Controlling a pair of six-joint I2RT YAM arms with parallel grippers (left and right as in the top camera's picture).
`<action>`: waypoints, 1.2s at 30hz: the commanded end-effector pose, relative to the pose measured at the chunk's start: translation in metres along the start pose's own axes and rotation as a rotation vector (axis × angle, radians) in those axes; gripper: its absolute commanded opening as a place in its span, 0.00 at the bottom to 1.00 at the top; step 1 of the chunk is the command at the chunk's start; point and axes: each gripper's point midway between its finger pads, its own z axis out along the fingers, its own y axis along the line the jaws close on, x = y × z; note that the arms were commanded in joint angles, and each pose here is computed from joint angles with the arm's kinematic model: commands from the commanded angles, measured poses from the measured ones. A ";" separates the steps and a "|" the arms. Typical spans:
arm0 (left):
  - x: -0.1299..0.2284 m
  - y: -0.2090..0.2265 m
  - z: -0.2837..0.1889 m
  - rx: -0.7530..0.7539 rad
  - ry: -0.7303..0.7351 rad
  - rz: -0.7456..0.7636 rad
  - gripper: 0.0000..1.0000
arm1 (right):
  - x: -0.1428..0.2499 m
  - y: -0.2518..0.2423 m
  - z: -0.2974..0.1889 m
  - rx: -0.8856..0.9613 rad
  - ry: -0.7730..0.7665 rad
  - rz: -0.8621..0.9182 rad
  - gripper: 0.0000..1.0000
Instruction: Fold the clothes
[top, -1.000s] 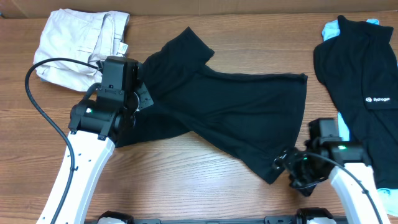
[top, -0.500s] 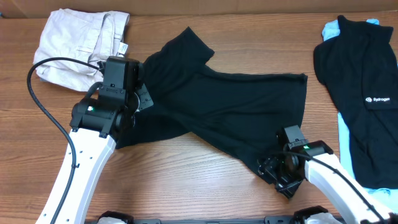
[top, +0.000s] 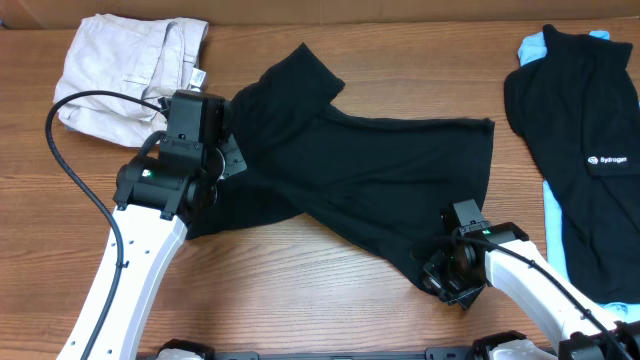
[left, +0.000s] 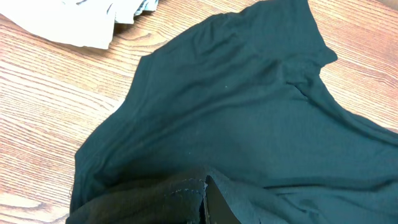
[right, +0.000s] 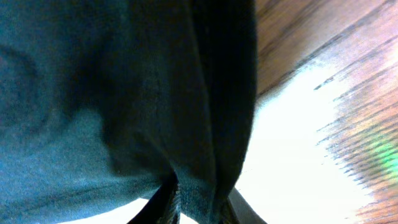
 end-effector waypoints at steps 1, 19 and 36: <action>-0.008 -0.001 -0.003 -0.010 -0.026 0.016 0.04 | -0.004 0.005 -0.004 -0.008 -0.017 -0.036 0.15; -0.010 0.002 -0.003 -0.030 -0.037 0.031 0.04 | -0.087 0.063 -0.092 -0.219 -0.256 -0.211 0.35; -0.009 0.003 -0.003 -0.033 -0.033 0.055 0.04 | -0.028 0.009 -0.052 -0.067 0.037 -0.165 0.52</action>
